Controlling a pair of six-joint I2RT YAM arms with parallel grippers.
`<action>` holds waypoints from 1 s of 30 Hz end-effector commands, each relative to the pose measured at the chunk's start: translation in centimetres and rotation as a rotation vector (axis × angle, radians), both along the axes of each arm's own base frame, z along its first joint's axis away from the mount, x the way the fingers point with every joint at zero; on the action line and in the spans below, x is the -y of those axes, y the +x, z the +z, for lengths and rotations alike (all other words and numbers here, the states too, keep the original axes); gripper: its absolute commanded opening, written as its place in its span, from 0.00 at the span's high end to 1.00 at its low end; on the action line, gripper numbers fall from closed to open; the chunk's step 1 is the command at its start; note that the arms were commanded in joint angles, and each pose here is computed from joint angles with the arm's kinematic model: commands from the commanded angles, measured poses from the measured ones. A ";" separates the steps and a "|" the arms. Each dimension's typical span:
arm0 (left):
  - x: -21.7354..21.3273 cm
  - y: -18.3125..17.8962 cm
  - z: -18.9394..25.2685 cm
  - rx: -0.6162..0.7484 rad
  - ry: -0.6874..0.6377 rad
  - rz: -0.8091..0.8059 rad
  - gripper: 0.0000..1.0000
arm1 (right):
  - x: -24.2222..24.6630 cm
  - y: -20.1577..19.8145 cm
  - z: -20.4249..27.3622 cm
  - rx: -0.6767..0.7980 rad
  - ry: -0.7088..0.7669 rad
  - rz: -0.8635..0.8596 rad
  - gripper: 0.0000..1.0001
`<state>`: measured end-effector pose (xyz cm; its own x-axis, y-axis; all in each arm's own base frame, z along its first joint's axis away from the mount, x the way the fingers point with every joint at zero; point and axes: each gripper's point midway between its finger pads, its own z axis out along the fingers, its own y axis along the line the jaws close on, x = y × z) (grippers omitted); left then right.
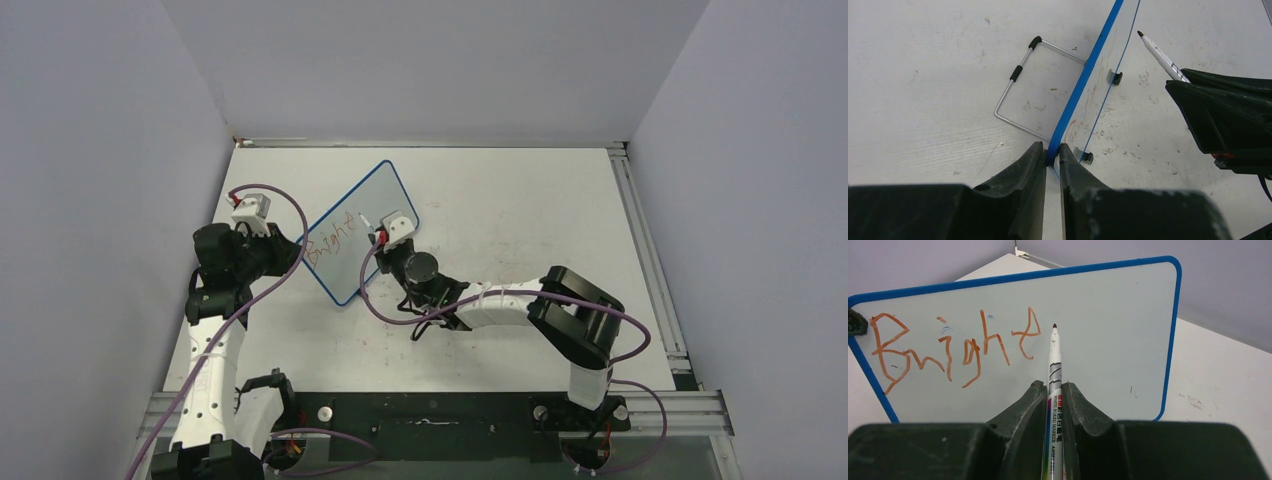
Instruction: Write a sentence on the whiteboard
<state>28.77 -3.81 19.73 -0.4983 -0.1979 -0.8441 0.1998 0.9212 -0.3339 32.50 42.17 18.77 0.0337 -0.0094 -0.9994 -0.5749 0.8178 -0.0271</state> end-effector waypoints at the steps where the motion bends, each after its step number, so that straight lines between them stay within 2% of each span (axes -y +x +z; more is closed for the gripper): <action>1: 0.0 -0.2 -0.1 -0.003 0.008 -0.005 1.00 | -0.5 0.9 3.6 0.052 0.078 -0.004 0.95; 30: 0.0 -0.1 0.0 -0.001 0.010 -0.004 1.00 | -1.8 1.0 -0.3 -0.015 0.018 0.034 0.95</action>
